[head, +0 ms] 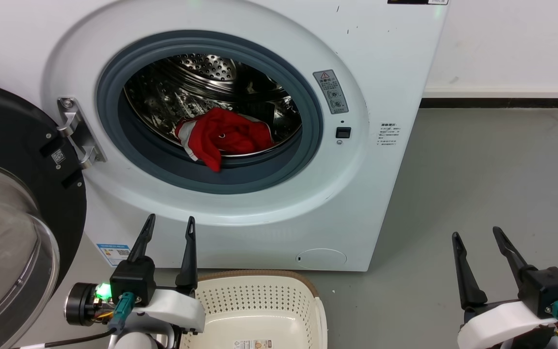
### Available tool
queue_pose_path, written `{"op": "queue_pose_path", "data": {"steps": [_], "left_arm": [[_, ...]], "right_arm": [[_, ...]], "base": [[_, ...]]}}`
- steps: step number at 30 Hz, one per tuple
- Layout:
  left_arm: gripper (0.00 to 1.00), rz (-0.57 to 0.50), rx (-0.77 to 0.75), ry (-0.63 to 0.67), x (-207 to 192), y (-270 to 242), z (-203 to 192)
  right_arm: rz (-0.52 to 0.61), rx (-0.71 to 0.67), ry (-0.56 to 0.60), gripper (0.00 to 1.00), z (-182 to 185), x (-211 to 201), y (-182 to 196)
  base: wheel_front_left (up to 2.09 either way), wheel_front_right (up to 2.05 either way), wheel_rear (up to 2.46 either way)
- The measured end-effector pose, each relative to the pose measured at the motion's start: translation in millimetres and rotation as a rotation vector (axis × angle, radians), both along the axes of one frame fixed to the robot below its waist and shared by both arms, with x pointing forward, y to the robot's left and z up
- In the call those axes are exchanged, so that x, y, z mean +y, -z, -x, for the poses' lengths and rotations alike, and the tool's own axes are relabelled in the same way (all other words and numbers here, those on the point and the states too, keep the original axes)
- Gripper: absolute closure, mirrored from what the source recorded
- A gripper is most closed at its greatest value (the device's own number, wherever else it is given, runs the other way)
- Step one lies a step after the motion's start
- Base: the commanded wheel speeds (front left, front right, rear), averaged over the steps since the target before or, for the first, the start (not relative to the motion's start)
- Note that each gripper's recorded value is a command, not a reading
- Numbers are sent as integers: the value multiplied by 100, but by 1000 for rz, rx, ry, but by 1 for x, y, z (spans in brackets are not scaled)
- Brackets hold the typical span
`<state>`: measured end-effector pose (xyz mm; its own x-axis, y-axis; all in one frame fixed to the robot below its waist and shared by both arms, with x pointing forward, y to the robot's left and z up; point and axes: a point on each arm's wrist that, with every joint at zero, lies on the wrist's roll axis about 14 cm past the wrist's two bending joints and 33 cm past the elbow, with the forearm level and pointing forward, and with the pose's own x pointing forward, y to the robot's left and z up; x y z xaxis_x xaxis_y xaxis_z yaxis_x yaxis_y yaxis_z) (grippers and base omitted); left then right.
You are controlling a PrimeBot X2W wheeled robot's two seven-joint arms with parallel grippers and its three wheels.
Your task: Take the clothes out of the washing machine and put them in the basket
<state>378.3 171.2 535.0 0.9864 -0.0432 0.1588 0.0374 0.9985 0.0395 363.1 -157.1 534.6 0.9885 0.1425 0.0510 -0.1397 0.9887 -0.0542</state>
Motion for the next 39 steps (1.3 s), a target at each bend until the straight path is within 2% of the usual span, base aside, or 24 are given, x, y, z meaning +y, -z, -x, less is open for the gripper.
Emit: {"op": "queue_pose_path", "data": {"steps": [9,14,26,39], "left_arm": [[0,-2,21,-2,1,7,-3],[0,5,39,-1,1,11,-24],[0,-13,132,0,12,41,-117],[0,-171,277,64,16,93,-225]], "right_arm": [[0,12,-3,0,-2,1,3],[-1,17,-11,0,-12,4,5],[-2,75,-9,0,-52,4,32],[-5,165,34,0,-78,-13,82]], "base": [[0,0,0],[0,0,0],[0,0,0],[0,0,0]]}}
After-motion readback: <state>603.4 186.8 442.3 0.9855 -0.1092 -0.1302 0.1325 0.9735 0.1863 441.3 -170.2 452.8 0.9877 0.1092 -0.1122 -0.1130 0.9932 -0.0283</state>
